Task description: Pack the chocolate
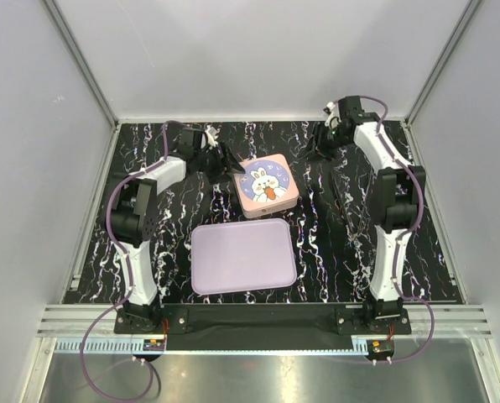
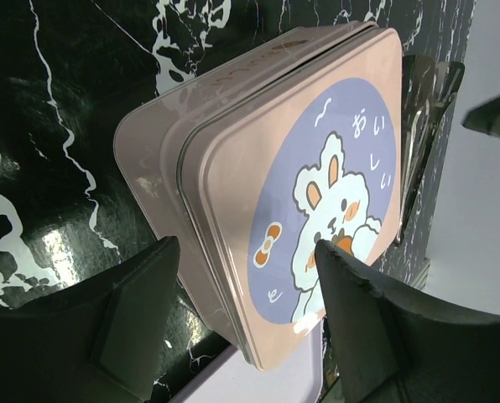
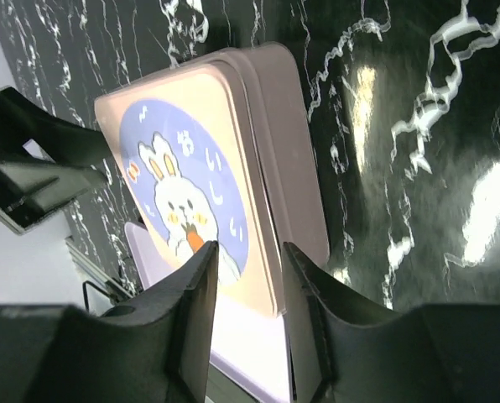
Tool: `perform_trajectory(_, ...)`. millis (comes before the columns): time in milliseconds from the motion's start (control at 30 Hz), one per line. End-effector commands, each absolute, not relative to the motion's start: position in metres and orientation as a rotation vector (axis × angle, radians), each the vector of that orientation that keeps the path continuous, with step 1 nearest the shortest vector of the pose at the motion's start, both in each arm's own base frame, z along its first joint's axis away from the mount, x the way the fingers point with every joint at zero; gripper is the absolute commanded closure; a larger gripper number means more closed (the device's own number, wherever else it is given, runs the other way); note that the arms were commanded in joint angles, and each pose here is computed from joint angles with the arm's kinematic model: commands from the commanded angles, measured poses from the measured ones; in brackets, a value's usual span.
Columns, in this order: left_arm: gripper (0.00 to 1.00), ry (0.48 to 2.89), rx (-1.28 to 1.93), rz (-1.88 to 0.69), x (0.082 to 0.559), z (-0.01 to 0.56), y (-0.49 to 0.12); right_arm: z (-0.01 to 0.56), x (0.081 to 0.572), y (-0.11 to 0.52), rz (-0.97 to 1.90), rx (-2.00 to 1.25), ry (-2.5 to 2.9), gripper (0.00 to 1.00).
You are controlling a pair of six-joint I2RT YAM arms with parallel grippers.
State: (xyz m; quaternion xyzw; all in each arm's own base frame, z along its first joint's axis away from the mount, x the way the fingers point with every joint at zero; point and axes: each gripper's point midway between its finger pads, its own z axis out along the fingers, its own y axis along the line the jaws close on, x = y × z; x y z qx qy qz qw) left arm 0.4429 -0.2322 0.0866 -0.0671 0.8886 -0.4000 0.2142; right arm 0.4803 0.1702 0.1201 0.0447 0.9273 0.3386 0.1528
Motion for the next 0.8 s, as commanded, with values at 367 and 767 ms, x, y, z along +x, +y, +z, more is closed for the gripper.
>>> perform_trajectory(367, 0.31, 2.326, 0.002, -1.134, 0.453, 0.148, -0.240, 0.151, 0.406, 0.187, 0.878, 0.107, 2.601, 0.66)
perform_trajectory(767, 0.32, 2.318, 0.030, -1.214, 0.469, 0.130, -0.259, 0.111, 0.391, 0.209, 0.871, 0.065, 2.654, 0.69)
